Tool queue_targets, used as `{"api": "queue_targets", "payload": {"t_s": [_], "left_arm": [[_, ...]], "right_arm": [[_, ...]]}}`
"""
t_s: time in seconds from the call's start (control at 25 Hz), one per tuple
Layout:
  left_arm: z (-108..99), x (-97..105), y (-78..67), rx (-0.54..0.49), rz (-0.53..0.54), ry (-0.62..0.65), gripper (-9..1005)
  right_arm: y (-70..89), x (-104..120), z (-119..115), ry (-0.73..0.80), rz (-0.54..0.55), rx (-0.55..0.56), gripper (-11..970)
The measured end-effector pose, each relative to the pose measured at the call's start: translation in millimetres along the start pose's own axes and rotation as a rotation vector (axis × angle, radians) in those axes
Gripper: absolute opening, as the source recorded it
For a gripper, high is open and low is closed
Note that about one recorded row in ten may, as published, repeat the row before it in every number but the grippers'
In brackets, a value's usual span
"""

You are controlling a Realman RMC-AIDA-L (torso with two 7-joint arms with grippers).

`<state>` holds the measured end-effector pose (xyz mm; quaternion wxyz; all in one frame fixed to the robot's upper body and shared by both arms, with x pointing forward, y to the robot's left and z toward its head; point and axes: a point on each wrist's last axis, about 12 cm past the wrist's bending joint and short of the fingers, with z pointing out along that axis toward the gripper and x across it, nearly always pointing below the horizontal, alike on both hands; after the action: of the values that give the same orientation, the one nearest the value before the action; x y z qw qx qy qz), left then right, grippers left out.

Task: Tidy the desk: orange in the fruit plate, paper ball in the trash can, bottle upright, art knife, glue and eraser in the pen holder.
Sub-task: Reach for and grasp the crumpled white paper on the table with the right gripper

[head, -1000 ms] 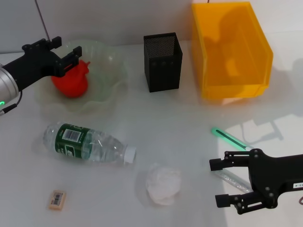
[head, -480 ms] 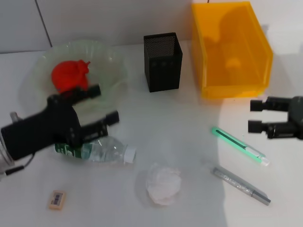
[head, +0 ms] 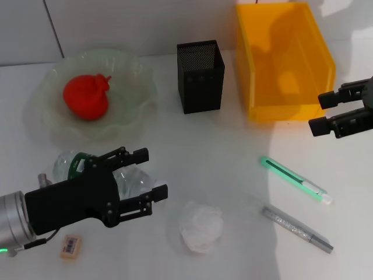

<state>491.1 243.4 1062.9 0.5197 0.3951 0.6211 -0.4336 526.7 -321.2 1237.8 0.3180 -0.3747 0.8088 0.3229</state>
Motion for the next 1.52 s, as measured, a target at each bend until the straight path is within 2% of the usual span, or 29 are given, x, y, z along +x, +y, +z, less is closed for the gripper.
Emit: {"api": "queue_targets", "payload": {"t_s": [0.12,0.24,0.32,0.4,0.64,0.84,1.04,1.28,1.52], "left_arm": [[0.0,0.0,0.0,0.000,0.000,0.000,799],[-9.3,4.3,-3.8,-0.004,-0.007,0.014,799],[-9.3,4.3,-3.8,-0.004,-0.007,0.014,799],[-27.4,8.7,-12.7,0.036,-0.028,0.038,799],[-34.6,12.3,-18.6,0.042,-0.047,0.036,799],[-34.9,13.6,-19.5,0.042,-0.051,0.039,798],[-32.5,12.9,-19.4,0.049,-0.049,0.037,798],[-29.6,12.3,-18.2,0.052,-0.047,0.038,798],[-28.2,11.6,-17.3,0.054,-0.044,0.040,798]], "right_arm": [[4.7,-5.5,3.8,0.048,-0.012,-0.018,817],[7.9,-8.3,15.0,0.139,-0.021,-0.042,817],[9.7,-8.2,26.0,0.193,-0.028,-0.047,817],[10.8,-9.2,37.2,0.218,-0.031,-0.040,817],[13.4,-14.0,81.5,0.273,-0.016,-0.080,817],[15.9,-8.7,132.0,0.350,-0.031,-0.083,816],[24.3,-5.3,169.3,0.400,-0.078,-0.072,816],[36.0,-7.6,194.8,0.432,-0.129,-0.065,816],[40.1,-8.6,210.8,0.451,-0.135,-0.092,816]]}}
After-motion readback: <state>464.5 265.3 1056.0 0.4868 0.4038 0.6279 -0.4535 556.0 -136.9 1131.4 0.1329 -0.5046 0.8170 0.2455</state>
